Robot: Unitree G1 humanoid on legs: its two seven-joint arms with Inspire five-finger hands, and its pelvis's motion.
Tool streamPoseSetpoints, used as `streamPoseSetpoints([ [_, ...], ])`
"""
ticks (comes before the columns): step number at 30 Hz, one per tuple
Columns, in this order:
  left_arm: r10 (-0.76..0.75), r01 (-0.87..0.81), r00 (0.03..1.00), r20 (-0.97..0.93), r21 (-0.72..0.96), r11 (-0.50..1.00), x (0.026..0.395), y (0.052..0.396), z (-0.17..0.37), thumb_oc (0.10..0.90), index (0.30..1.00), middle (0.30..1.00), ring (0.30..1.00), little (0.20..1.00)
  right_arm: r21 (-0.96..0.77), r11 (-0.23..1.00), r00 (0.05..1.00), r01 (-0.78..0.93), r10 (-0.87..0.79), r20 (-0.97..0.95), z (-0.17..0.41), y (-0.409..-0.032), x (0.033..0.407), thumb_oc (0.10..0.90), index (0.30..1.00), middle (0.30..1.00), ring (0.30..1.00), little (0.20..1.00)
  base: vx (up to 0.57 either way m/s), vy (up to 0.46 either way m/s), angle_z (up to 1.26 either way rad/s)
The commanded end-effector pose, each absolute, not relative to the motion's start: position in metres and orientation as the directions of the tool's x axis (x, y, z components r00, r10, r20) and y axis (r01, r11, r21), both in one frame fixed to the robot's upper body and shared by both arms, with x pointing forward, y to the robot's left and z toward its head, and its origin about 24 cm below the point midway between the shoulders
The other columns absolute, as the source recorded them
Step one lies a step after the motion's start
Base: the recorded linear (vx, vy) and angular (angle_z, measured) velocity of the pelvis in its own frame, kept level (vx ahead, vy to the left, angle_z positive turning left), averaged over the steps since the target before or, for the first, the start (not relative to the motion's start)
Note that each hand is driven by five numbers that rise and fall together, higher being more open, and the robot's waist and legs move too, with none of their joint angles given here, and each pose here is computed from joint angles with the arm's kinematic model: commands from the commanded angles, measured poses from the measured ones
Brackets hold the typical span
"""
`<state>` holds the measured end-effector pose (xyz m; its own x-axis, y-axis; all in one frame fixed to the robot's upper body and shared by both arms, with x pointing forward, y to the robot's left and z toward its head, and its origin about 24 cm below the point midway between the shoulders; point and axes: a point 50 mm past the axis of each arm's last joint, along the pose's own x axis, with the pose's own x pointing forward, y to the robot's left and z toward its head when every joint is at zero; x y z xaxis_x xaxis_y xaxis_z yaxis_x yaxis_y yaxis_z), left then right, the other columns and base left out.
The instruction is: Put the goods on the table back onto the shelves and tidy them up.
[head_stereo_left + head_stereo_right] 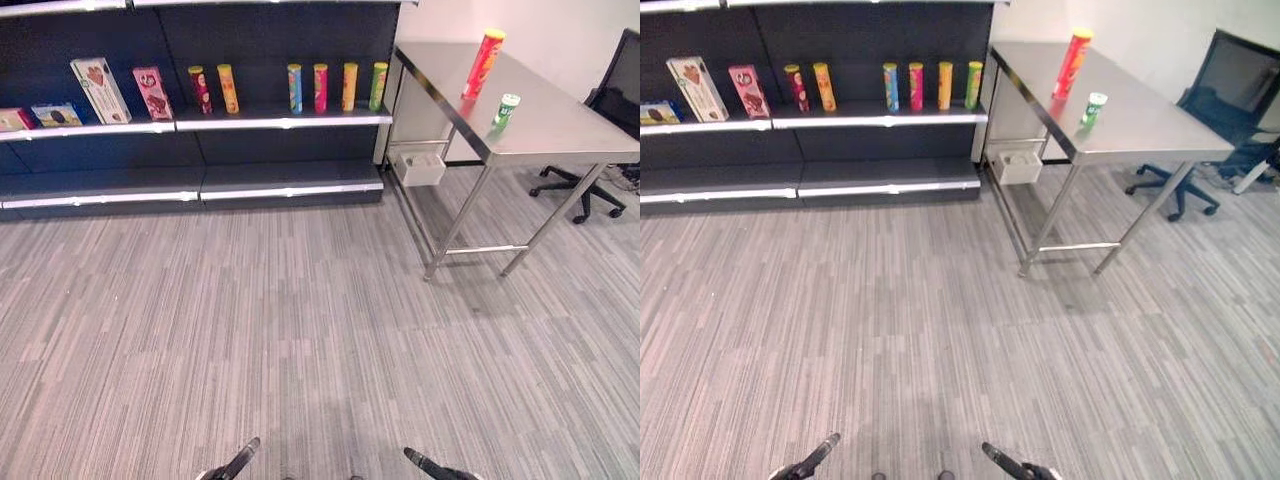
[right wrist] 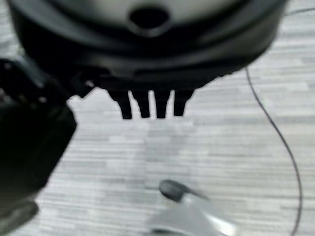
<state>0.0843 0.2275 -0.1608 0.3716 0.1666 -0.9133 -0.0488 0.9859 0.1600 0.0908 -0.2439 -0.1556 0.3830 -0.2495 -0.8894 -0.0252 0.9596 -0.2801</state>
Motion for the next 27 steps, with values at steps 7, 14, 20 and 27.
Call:
streamPoseSetpoints([
  [7,0.182,-0.06,0.521,-0.834,0.178,0.982,0.13,0.234,-0.145,0.8,0.9,0.9,0.9,0.9,-0.335,0.942,0.514,-0.007,-0.284,-0.809,-0.138,-0.26,0.127,0.8,0.9,0.9,0.9,0.9,0.01,-0.007,-0.01],
  [14,0.181,-0.064,0.521,-0.834,0.174,0.983,0.13,0.234,-0.145,0.8,0.9,0.9,0.9,0.9,-0.34,0.94,0.501,0.004,-0.297,-0.813,-0.138,-0.264,0.123,0.8,0.9,0.9,0.9,0.9,0.01,-0.013,0.0],
  [20,0.181,-0.073,0.547,-0.817,0.17,0.983,0.138,0.235,-0.141,0.8,0.9,0.9,0.9,0.9,-0.323,0.946,0.489,0.03,-0.296,-0.821,-0.139,-0.265,0.118,0.8,0.9,0.9,0.9,0.9,0.01,-0.058,-0.01],
  [27,0.173,-0.076,0.642,-0.747,0.162,0.984,0.165,0.231,-0.126,0.8,0.9,0.9,0.9,0.9,-0.308,0.949,0.533,0.061,-0.292,-0.794,-0.133,-0.268,0.127,0.8,0.9,0.9,0.9,0.9,-0.05,-0.117,0.09],
])
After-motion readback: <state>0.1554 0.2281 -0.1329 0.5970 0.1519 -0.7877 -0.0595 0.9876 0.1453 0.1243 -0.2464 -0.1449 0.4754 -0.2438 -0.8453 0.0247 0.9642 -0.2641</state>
